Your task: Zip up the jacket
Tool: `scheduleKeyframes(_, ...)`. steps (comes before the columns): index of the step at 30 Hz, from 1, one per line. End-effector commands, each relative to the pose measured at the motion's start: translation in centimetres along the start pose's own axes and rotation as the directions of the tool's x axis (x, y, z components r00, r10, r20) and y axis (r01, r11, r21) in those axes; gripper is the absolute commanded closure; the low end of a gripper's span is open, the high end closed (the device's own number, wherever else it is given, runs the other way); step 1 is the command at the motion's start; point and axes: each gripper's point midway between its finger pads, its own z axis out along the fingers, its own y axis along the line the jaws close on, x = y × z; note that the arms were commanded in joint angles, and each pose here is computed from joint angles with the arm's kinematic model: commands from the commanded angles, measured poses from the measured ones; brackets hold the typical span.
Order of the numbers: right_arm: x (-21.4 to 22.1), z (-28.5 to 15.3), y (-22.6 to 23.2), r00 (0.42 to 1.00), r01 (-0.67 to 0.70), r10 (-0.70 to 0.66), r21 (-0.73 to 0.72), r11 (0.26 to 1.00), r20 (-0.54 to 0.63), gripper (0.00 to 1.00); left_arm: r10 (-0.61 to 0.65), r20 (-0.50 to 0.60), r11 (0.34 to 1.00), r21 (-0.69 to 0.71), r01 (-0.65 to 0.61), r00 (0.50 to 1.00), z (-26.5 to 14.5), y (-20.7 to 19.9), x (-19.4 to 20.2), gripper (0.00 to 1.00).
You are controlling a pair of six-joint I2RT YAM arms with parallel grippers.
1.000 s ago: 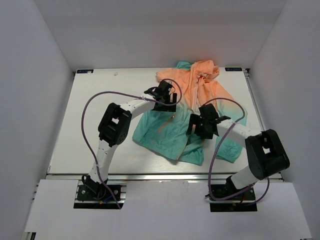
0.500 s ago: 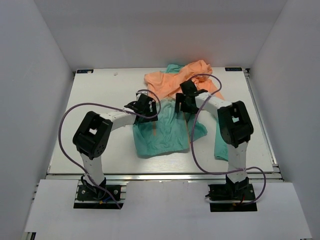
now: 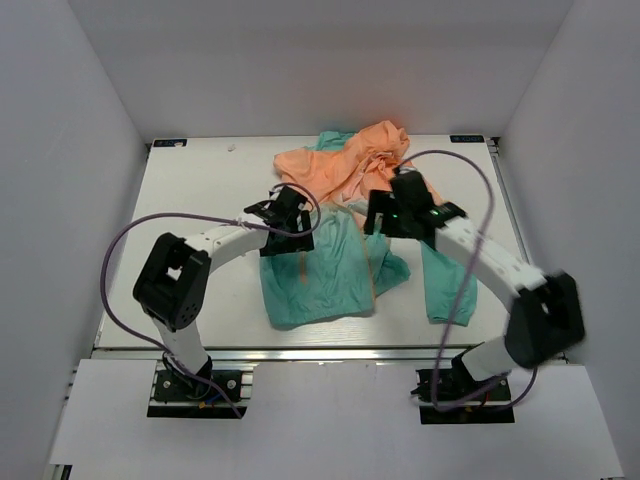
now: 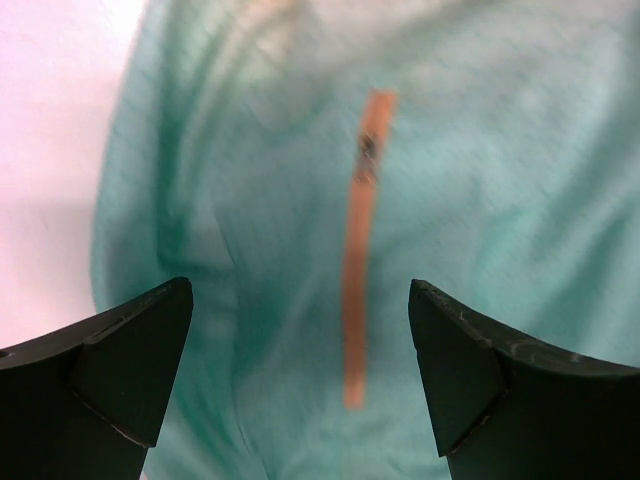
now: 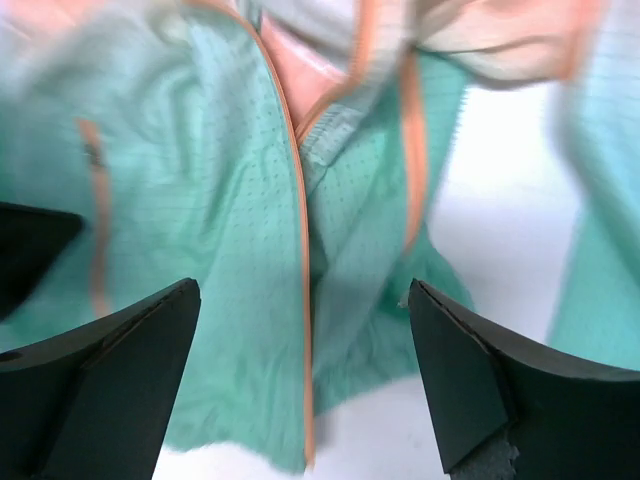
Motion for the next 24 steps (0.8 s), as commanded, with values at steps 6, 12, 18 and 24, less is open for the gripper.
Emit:
scheduleKeyframes(6,3.1,-9.4,-7.7,0.901,-0.351,0.329,0.031,0.936,0.284,0.11,0.187,-0.125,0.935,0.328,-0.137,0.974,-8.7,-12.0,9.3,0.02)
scheduleKeyframes(12,4.6,-12.3,-9.9,0.87,-0.387,0.341,0.065,0.92,0.357,0.11,0.266,-0.16,0.912,0.361,-0.195,0.95,-8.7,-17.1,13.8,0.02)
scheduleKeyframes(18,5.5,-12.0,-8.8,0.873,-0.386,0.365,0.001,0.923,0.323,0.11,0.232,-0.154,0.935,0.307,-0.177,0.96,-7.0,-17.1,13.9,0.09)
scheduleKeyframes(24,6.2,-11.5,-9.1,0.878,-0.384,0.36,0.014,0.923,0.314,0.11,0.225,-0.137,0.942,0.283,-0.179,0.965,-6.1,-17.8,13.3,0.17)
